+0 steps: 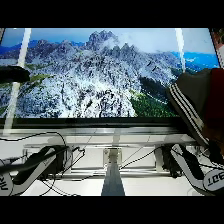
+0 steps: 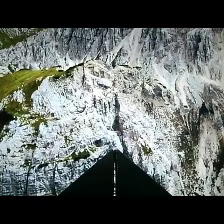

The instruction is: Fold the clothes and pants, and hang the long-sleeved shirts on hangers.

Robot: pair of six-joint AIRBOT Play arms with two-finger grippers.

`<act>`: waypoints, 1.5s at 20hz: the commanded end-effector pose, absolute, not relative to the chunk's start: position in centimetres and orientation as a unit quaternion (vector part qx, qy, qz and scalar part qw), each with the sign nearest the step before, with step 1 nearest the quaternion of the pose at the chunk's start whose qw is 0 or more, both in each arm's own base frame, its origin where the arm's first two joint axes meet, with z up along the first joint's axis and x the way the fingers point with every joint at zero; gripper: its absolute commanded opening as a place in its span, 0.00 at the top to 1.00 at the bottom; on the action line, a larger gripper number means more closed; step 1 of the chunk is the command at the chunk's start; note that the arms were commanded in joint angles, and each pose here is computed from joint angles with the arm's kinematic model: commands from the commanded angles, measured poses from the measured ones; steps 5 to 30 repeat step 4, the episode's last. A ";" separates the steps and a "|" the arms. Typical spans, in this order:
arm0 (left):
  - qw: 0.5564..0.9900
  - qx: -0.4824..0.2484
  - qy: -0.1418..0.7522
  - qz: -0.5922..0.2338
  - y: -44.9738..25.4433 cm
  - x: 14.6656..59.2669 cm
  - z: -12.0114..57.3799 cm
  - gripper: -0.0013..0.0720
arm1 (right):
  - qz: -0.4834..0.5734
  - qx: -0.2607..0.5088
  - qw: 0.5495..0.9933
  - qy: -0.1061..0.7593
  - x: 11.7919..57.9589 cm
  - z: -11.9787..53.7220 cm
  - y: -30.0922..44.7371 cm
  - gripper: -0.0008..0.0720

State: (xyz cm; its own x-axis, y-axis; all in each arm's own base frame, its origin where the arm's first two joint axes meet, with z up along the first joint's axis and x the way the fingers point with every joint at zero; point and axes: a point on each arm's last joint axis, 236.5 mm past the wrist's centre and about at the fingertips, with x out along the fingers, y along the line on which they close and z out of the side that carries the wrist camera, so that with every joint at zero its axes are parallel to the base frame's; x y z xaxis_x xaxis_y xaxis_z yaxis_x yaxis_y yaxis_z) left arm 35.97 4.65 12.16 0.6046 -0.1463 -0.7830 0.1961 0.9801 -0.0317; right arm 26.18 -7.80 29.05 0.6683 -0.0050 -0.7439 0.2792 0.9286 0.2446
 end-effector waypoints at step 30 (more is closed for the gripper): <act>0.895 0.028 0.434 -0.095 4.7 36.0 12.2 0.96 | -0.134 0.055 0.883 0.446 27.7 26.9 -9.1 0.97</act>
